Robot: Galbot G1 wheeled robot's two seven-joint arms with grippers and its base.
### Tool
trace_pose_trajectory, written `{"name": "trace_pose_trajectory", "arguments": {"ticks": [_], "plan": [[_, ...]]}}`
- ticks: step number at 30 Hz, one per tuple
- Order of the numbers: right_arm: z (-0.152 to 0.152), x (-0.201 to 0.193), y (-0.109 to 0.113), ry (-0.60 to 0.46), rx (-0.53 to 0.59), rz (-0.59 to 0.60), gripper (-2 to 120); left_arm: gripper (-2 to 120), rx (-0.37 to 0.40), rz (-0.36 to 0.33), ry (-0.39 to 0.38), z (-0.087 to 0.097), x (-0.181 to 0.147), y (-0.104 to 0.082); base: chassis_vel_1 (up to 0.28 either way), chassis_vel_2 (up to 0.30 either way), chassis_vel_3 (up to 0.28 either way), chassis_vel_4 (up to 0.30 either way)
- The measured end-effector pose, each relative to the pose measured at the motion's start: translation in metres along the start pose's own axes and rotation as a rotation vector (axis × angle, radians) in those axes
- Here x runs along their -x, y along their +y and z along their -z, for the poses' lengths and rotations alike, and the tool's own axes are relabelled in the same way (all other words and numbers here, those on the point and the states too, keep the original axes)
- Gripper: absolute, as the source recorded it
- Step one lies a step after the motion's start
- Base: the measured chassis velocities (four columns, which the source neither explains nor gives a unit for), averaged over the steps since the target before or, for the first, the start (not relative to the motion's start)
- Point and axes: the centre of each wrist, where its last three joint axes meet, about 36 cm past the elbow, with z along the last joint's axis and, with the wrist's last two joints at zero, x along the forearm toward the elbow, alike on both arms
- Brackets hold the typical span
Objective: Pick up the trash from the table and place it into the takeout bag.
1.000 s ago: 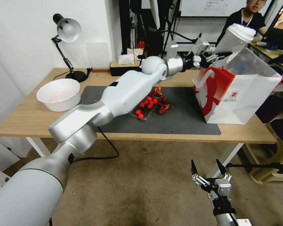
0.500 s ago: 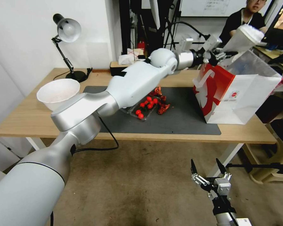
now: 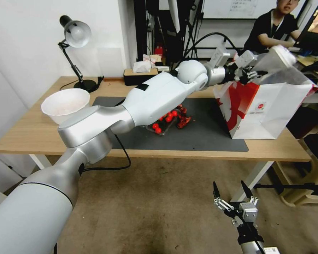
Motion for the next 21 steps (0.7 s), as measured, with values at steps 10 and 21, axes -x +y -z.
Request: {"name": "trace_pose_trajectory", "arguments": {"ticks": [10, 21], "plan": [[0.0, 0.0, 0.001, -0.003, 0.002, -0.002, 100, 68, 0.007, -0.006, -0.006, 0.004, 0.002, -0.004, 0.0, 0.0, 0.0, 0.0], [0.003, -0.001, 0.001, -0.003, 0.003, -0.001, 100, 100, -0.065, 0.143, -0.093, -0.014, -0.031, 0.008, 0.0, 0.0, 0.0, 0.0]]}}
